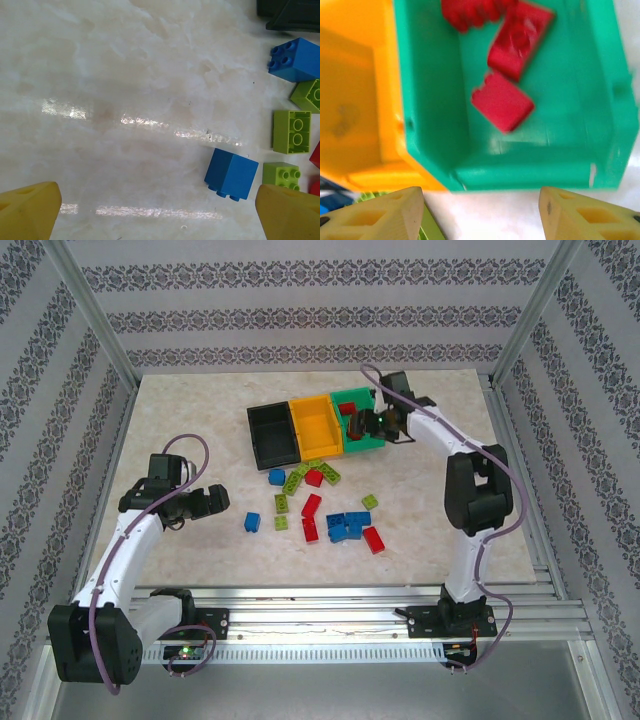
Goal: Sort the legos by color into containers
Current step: Pick up the lego from the center of the table.
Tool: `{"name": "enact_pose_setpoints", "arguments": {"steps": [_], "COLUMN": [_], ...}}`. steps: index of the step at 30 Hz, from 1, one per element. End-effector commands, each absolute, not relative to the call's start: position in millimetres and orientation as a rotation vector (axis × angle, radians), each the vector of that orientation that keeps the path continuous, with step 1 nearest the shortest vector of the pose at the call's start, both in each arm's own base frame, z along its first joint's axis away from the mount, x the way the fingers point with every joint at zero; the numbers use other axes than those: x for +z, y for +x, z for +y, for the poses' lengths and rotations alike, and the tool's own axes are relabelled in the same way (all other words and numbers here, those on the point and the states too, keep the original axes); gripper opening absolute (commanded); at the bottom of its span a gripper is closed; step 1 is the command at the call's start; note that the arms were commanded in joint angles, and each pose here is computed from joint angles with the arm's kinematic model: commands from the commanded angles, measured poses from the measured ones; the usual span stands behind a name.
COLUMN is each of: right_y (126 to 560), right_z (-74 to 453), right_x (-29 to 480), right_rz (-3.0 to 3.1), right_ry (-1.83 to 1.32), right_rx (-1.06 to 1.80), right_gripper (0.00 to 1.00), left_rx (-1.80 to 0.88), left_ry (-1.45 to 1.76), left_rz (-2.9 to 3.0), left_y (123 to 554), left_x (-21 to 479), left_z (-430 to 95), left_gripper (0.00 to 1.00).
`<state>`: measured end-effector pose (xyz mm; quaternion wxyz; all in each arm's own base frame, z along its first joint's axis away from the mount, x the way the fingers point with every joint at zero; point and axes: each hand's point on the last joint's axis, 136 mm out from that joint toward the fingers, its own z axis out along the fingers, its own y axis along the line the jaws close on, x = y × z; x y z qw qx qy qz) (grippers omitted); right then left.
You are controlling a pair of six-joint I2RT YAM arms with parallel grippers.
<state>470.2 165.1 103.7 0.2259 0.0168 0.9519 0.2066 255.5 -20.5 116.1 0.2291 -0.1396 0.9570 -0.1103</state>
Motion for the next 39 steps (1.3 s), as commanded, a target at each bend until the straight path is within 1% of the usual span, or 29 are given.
{"name": "enact_pose_setpoints", "arguments": {"steps": [1, 8, 11, 13, 17, 20, 22, 26, 29, 31, 33, 35, 39], "right_y": [444.5, 378.6, 359.2, 352.3, 347.9, 342.6, 337.6, 327.7, 321.5, 319.5, 317.9, 316.8, 317.2], "right_z": [158.0, 135.1, 126.1, 120.8, 128.0, 131.4, 131.7, 134.1, 136.4, 136.7, 135.3, 136.6, 141.6], "right_x": [120.0, 101.6, 92.6, 90.0, 91.5, 78.1, 67.3, 55.2, 56.4, 61.7, 62.2, 59.7, 57.7], "right_rz": [2.573, 2.559, 2.549, 2.549, 2.493, 2.492, 2.498, 2.477, 2.452, 2.425, 2.408, 2.414, 2.422], "right_ry": [0.002, -0.042, -0.061, -0.032, -0.005, -0.014, -0.02, -0.042, -0.068, -0.073, -0.058, -0.053, -0.057], "right_rx": [0.563, 0.533, 0.498, 0.485, 0.552, 0.543, 0.527, 0.516, 0.502, 0.495, 0.497, 0.509, 0.539], "right_gripper": [0.63, 0.63, 0.63, 0.62, 0.62, 0.62, 0.62, 0.62, 0.62, 0.62, 0.63, 0.63, 0.63], "left_rx": [-0.321, -0.383, -0.403, -0.441, -0.472, -0.548, -0.551, -0.482, -0.394, -0.313, -0.246, -0.212, -0.14], "left_ry": [-0.365, -0.362, -0.377, -0.373, -0.447, -0.428, -0.388, -0.256, -0.107, -0.028, 0.032, 0.107, 0.187], "left_rz": [2.628, 2.614, 2.62, 2.625, 2.666, 2.671, 2.677, 2.755, 2.825, 2.868, 2.891, 2.906, 2.898], "left_y": [255.2, 256.3, 256.8, 258.6, 262.6, 270.9, 276.9, 289.2, 301.2, 311.9, 325.3, 340.0, 368.4], "left_x": [117.9, 118.8, 117.2, 116.6, 110.1, 106.3, 103.6, 97.6, 95.9, 92.6, 90.5, 88.6, 90.0], "left_z": [-23.1, -31.0, -33.8, -40.0, -50.0, -78.2, -97.6, -133.9, -156.9, -167.2, -178.2, -194.3, -216.8], "left_gripper": [1.0, 1.0, 1.0, 1.0, 1.0, 1.0, 1.0, 1.0, 1.0, 0.94, 0.93, 0.85, 0.84]}}
